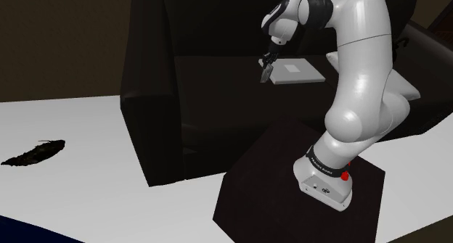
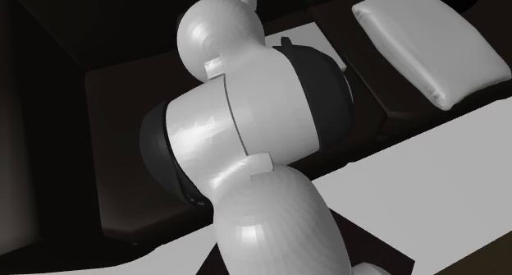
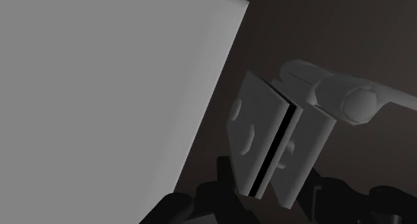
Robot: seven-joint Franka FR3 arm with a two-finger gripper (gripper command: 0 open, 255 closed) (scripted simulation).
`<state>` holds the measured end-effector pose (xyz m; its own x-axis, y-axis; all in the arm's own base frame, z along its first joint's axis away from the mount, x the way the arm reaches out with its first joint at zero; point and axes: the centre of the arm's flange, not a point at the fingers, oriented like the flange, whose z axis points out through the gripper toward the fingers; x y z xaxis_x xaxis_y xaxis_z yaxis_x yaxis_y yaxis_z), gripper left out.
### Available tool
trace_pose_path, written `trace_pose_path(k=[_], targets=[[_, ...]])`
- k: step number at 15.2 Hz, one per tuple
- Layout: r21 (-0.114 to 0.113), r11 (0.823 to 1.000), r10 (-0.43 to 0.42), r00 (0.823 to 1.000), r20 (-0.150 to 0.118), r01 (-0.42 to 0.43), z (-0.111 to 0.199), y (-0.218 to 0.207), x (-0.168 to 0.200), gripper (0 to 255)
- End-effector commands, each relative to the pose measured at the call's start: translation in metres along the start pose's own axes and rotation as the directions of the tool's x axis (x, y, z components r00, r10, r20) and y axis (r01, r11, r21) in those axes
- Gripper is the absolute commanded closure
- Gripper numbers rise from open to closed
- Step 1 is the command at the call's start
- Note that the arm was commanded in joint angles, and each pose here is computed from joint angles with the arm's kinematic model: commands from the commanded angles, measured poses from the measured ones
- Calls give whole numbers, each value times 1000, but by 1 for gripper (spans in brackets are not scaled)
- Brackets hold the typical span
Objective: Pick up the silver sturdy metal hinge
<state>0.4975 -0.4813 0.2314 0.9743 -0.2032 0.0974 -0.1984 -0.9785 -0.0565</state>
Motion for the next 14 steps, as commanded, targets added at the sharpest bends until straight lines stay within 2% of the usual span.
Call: trace_pose_path(k=[1,5,14], targets=[[0,1000,0,1000,0,0,0,0,0,255],[0,1000,0,1000,0,0,0,1,0,255],[0,1000,0,1000,0,0,-47,-2,5,255]])
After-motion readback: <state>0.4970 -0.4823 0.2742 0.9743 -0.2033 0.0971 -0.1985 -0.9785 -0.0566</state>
